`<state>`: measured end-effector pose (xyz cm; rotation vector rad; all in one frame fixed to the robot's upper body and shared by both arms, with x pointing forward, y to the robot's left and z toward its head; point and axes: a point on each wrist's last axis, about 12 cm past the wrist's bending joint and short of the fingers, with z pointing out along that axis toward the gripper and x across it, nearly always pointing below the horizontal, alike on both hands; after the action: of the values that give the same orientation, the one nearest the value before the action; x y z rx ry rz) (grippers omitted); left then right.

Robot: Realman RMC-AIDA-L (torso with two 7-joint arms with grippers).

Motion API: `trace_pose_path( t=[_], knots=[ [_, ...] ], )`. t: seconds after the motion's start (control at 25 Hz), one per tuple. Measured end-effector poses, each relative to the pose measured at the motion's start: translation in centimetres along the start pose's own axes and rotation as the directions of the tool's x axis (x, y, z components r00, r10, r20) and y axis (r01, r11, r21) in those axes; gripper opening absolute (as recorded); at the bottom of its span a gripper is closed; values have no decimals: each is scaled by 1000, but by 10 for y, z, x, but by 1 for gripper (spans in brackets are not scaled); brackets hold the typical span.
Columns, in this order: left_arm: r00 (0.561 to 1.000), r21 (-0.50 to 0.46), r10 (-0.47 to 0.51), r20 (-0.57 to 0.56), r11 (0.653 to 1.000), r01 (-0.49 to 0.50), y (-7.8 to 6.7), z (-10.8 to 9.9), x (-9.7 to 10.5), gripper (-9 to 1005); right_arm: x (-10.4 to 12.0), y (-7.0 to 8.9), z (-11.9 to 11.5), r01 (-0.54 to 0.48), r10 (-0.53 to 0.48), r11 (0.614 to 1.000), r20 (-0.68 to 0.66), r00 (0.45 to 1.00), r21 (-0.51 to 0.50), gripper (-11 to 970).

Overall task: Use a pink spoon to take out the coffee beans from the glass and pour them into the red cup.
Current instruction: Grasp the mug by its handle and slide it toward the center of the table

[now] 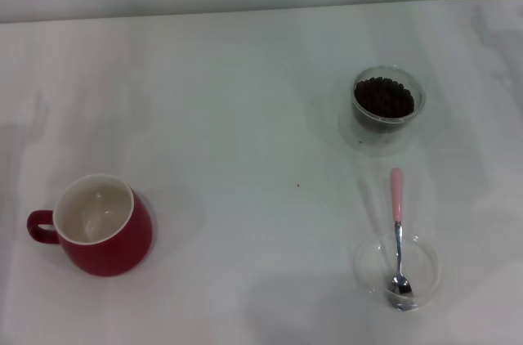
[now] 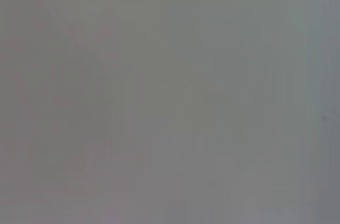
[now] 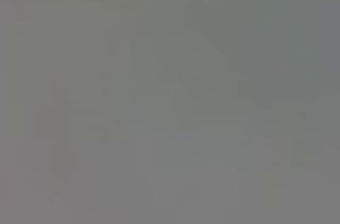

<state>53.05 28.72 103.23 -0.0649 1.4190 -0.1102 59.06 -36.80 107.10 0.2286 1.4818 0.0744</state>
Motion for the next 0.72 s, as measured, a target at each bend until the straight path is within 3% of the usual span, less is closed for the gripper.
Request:
trace_pose_path(
  t=[0.2,0.44,0.72],
  knots=[
    [1000,17,6,-16,1000,-6,5,-29,7,799,-9,6,14,-21,21,1000,26,999,5,871],
    [999,-5,-31,-21,1000,31,4,-62,13,799,-11,12,30,24,-23,1000,-30,999,14,871],
    [999,7,-16,-47,1000,16,13,-121,17,797,-31,25,53,46,-46,999,14,999,-11,871]
  ],
)
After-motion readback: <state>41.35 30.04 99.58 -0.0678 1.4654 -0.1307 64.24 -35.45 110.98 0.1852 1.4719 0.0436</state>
